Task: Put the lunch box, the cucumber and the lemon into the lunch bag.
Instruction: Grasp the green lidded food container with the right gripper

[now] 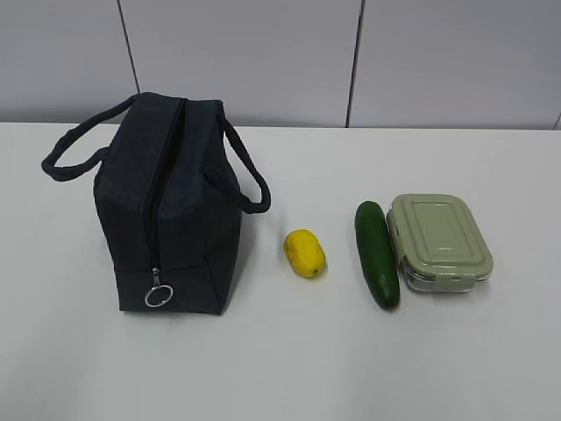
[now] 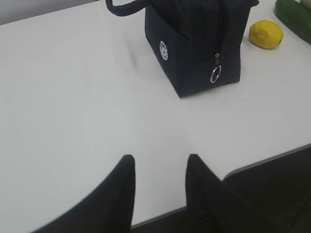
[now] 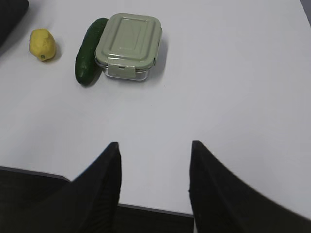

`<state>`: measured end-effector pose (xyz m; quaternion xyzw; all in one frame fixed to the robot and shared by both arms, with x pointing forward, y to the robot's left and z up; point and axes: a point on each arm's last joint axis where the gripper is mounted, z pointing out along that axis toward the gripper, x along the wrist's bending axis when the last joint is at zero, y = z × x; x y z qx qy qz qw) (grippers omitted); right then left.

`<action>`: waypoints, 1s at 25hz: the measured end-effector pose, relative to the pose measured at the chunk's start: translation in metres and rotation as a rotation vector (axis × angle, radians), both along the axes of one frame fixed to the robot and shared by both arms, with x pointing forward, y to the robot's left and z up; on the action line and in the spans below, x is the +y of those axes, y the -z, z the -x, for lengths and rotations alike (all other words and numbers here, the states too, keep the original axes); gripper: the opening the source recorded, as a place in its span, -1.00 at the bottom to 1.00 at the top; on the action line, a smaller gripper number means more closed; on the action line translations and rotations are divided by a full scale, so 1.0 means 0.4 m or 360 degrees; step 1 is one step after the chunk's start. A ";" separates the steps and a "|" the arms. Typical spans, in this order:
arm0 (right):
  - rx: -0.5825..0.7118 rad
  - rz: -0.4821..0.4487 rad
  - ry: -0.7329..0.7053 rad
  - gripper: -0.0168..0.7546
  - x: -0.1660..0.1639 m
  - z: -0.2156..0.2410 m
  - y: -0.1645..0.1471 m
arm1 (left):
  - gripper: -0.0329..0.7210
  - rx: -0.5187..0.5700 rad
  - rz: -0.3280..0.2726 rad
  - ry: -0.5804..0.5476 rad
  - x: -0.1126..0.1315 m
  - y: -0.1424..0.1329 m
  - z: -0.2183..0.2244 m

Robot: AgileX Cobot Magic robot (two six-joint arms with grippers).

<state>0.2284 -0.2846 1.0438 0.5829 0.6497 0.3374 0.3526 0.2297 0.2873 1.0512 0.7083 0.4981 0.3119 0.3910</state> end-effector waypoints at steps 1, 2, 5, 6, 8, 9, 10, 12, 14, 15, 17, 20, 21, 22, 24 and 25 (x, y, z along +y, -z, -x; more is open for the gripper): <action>0.0000 0.0000 0.0000 -0.05 0.000 0.000 0.000 | -0.28 0.0000 0.0000 0.0000 0.000 0.000 0.000; 0.0000 0.0000 0.0000 -0.05 0.000 0.000 0.000 | -0.28 0.0000 0.0000 0.0000 0.000 0.000 0.000; -0.0001 -0.0009 -0.0006 -0.05 0.001 0.000 0.000 | -0.28 0.0000 0.0000 0.0000 0.000 0.000 0.000; -0.0003 -0.0023 -0.0016 -0.05 0.004 0.000 -0.001 | -0.28 0.0000 0.0000 0.0000 0.000 0.000 0.000; -0.0008 -0.0082 -0.0038 -0.05 0.011 0.000 -0.002 | -0.28 0.0000 0.0000 0.0000 0.000 0.000 0.000; -0.0012 -0.0133 -0.0056 -0.05 0.017 0.000 -0.003 | -0.28 0.0000 0.0000 0.0000 0.000 0.000 0.000; -0.0016 -0.0183 -0.0083 -0.05 0.024 0.000 -0.006 | -0.28 0.0000 0.0000 0.0000 0.000 0.000 0.000; 0.0014 -0.0295 -0.0134 -0.05 0.036 -0.010 -0.011 | -0.28 0.0000 0.0000 0.0000 0.000 0.000 0.000; 0.0050 -0.0416 -0.0185 -0.05 0.048 -0.029 -0.020 | -0.28 0.0000 0.0000 0.0000 0.000 0.000 0.000; 0.0066 -0.0495 -0.0211 -0.05 0.055 -0.042 -0.027 | -0.28 0.0000 0.0000 0.0000 0.000 0.000 0.000; 0.0092 -0.0652 -0.0274 -0.05 0.069 -0.067 -0.041 | -0.28 0.0000 0.0000 0.0000 0.000 0.000 0.000; 0.0145 -0.0833 -0.0383 -0.05 0.085 -0.119 -0.060 | -0.28 0.0000 0.0000 0.0000 0.000 0.000 0.000; 0.0157 -0.0883 -0.0413 -0.05 0.089 -0.138 -0.066 | -0.28 0.0000 0.0000 0.0000 0.000 0.000 0.000; 0.0183 -0.0937 -0.0451 -0.05 0.093 -0.161 -0.070 | -0.28 0.0000 0.0000 0.0000 0.000 0.000 0.000; 0.0231 -0.1037 -0.0524 -0.05 0.099 -0.210 -0.074 | -0.28 0.0000 0.0000 0.0000 0.000 0.000 0.000; 0.0272 -0.1074 -0.0546 -0.05 0.099 -0.239 -0.071 | -0.28 0.0000 0.0000 0.0000 0.000 0.000 0.000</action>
